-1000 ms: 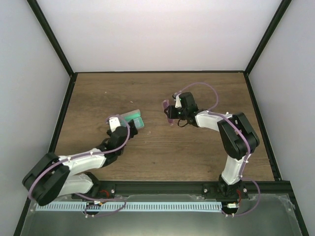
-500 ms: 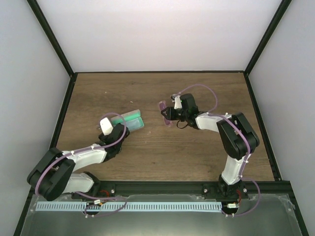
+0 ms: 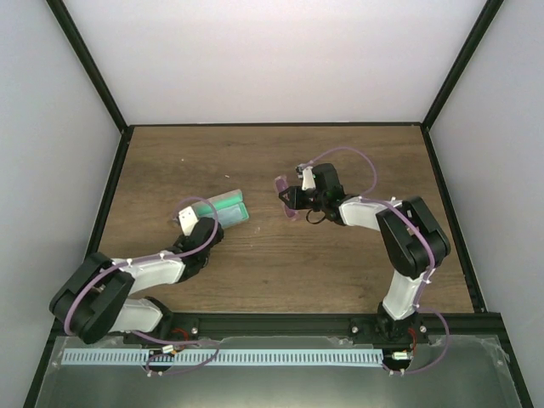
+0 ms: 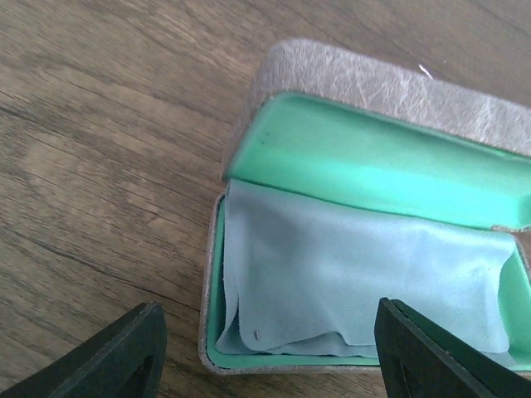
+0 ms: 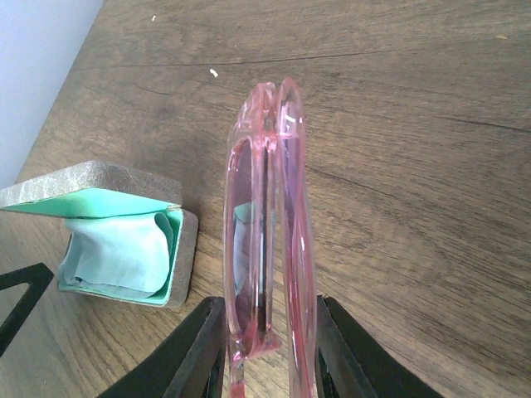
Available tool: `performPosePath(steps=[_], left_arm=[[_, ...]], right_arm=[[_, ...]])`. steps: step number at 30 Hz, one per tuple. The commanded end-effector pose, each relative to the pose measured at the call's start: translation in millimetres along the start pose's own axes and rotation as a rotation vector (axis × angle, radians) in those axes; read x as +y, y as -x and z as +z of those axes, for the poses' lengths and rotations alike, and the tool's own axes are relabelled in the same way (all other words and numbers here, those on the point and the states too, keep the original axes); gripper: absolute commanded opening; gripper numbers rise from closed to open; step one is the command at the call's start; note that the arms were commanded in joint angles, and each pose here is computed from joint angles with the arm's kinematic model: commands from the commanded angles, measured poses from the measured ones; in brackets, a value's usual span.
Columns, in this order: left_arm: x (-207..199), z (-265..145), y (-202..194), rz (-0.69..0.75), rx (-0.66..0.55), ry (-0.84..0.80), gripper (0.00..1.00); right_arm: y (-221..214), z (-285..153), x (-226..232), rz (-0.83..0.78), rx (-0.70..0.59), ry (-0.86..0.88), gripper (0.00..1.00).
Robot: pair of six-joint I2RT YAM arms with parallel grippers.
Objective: Organize the sunglasses
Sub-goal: Move the sunglasses case at the center of the board.
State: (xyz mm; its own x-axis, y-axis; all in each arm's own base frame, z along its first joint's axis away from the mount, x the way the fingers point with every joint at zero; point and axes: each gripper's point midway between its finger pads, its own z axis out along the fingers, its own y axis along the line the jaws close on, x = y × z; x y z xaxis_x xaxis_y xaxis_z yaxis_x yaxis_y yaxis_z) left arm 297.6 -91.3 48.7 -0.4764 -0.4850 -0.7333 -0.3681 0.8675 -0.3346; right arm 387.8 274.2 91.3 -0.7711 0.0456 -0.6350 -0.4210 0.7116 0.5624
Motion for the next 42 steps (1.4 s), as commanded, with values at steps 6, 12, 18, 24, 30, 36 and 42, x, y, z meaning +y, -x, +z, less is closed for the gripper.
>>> performPosePath(steps=[6, 12, 18, 24, 30, 36, 42], left_arm=[[-6.3, 14.6, -10.3, 0.018, 0.038, -0.004, 0.53], [-12.4, 13.4, -13.1, 0.012, 0.063, -0.035, 0.46], [-28.5, 14.8, -24.7, -0.002, 0.122, -0.116, 0.46], [-53.5, 18.5, -48.4, -0.031, 0.236, -0.229, 0.45], [-70.0, 24.2, -69.5, -0.050, 0.311, -0.269, 0.46], [-83.0, 22.4, -81.1, -0.050, 0.342, -0.297, 0.55], [-95.4, 13.0, -81.3, 0.079, 0.345, -0.307, 0.85]], right_arm=[[14.1, -12.2, 6.9, -0.036, -0.054, -0.003, 0.29], [14.2, -14.8, 4.2, -0.035, -0.059, -0.023, 0.29], [11.9, -13.3, 2.1, -0.031, -0.054, -0.027, 0.29], [12.0, -15.9, 1.1, -0.033, -0.057, -0.039, 0.29], [13.4, -17.6, 0.9, -0.034, -0.066, -0.044, 0.29], [14.5, -16.9, -0.6, -0.036, -0.068, -0.053, 0.29], [15.3, -14.7, -3.3, -0.036, -0.067, -0.060, 0.29]])
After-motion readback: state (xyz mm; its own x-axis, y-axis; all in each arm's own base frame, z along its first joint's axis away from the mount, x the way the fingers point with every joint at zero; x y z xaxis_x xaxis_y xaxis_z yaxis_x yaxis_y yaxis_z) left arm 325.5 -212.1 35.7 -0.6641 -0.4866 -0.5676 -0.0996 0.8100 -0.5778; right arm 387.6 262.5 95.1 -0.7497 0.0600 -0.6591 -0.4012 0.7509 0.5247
